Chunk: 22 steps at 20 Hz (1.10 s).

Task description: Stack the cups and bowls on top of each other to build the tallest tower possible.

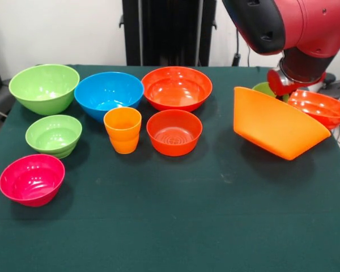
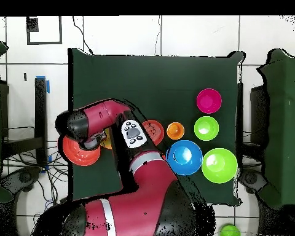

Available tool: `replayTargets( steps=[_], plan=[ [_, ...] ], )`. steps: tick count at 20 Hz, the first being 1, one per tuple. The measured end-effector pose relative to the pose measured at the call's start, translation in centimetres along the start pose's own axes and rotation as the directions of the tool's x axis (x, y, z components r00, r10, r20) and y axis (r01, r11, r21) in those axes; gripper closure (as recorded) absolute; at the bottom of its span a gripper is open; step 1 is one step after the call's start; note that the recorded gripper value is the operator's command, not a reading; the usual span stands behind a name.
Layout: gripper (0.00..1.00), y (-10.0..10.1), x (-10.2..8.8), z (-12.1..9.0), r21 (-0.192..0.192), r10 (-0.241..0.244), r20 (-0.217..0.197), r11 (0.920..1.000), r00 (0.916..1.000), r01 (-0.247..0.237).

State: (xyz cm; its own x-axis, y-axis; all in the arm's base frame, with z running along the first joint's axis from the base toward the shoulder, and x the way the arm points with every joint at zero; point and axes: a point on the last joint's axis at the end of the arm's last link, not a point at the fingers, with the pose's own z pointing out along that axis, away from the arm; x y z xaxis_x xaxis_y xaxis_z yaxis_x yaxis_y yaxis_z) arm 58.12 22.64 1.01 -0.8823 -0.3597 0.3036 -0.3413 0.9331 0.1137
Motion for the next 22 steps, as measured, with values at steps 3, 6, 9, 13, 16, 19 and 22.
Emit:
replayTargets(
  steps=[3, 6, 9, 13, 16, 19, 22],
  plan=[
    [1.00, -0.6, -0.1, -0.2, -0.004, 0.009, 0.005, 1.0000, 1.0000, -0.009],
    [1.00, -1.9, -0.2, -0.4, 0.004, 0.016, 0.015, 0.9999, 0.9998, -0.016],
    [1.00, -2.8, -0.4, -0.5, 0.012, 0.019, 0.024, 0.9997, 0.9995, -0.020],
    [1.00, -4.3, -0.5, -0.9, 0.020, 0.020, 0.040, 0.9996, 0.9990, -0.021],
    [1.00, -4.8, -0.6, -1.1, 0.022, 0.019, 0.049, 0.9996, 0.9986, -0.020],
    [1.00, -5.3, -1.0, -1.3, 0.024, 0.015, 0.063, 0.9996, 0.9979, -0.016],
    [1.00, -5.2, -1.8, -1.7, 0.022, 0.013, 0.081, 0.9996, 0.9966, -0.015]
  ],
)
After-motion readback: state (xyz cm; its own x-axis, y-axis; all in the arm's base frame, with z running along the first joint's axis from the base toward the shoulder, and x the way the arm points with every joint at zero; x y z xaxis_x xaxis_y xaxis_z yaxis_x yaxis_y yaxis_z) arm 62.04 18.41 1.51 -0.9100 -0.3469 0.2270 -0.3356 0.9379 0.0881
